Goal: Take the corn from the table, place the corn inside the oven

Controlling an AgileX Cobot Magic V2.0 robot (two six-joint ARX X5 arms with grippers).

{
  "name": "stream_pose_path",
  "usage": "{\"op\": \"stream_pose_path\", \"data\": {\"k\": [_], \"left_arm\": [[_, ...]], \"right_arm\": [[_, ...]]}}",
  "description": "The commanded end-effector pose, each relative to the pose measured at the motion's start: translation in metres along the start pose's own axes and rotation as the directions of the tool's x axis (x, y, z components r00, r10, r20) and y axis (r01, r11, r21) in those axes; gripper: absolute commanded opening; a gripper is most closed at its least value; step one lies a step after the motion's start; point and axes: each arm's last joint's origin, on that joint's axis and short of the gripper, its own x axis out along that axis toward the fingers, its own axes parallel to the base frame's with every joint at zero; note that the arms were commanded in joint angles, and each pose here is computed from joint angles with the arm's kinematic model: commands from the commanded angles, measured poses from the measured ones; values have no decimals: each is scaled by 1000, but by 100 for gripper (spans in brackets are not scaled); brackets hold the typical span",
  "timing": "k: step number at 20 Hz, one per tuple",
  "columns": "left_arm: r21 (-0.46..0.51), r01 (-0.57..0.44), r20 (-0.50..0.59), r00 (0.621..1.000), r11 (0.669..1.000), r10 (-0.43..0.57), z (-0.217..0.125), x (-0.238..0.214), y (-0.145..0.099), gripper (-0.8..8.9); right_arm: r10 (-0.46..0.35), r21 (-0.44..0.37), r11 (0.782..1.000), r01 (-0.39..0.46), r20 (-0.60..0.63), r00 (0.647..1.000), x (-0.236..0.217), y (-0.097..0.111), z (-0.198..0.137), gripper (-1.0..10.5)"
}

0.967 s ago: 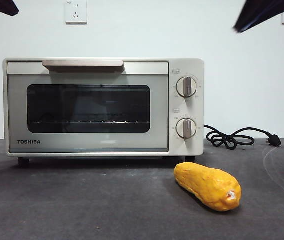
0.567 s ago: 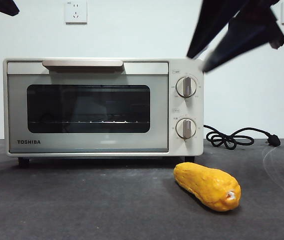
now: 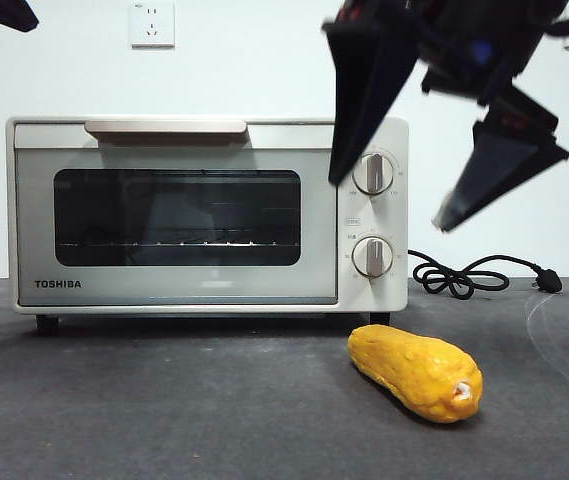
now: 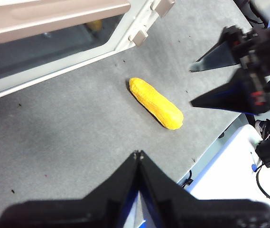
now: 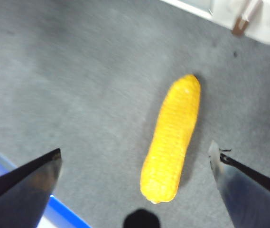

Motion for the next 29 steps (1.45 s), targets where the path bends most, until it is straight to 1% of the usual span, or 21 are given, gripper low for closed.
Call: {"op": "stream_pose_path", "data": {"k": [1,8,11,13,14,18,19,20,22,24,26,29], "left_arm": [[23,5,4,1000,1000,-5,1,1,0,-5],[22,-24,3,1000,999,24,1,1,0,-5],[23,-25,3,1000,999,25,1,1,1,-5],[25,-26,4,1000,999,25,1,1,1,-5],[26,-29,5,1000,999,29,2,1,1,-5],[29,-54,9,999,998,54,3,2,2,-5],[31,-55,12,998,998,55,3,2,2,-5],[33,-55,14,998,998,55,3,2,2,-5],[33,-55,15,998,998,55,3,2,2,-5],[33,-55,15,998,998,55,3,2,2,-5],[38,-55,22,998,998,54,4,2,3,-5],[53,-56,56,997,997,53,8,2,2,-5]], "right_arm": [[-18,18,1000,19,-35,999,14,-2,3,597],[-49,40,998,57,-190,981,64,-11,2,595],[-51,39,997,61,-218,975,79,-13,1,594],[-49,39,998,58,-214,976,83,-11,2,589],[-51,39,997,61,-212,976,84,-11,2,541],[-57,39,997,67,-218,974,85,-11,1,200],[-70,36,996,80,-219,973,85,-12,1,107],[-79,34,995,89,-217,973,85,-12,1,41],[-103,28,993,112,-213,972,85,-13,1,-11],[-119,25,992,127,-209,971,85,-13,2,-11],[-120,26,991,128,-214,969,84,-13,1,-11],[-112,15,993,119,-246,963,80,-7,-1,-11]]}}
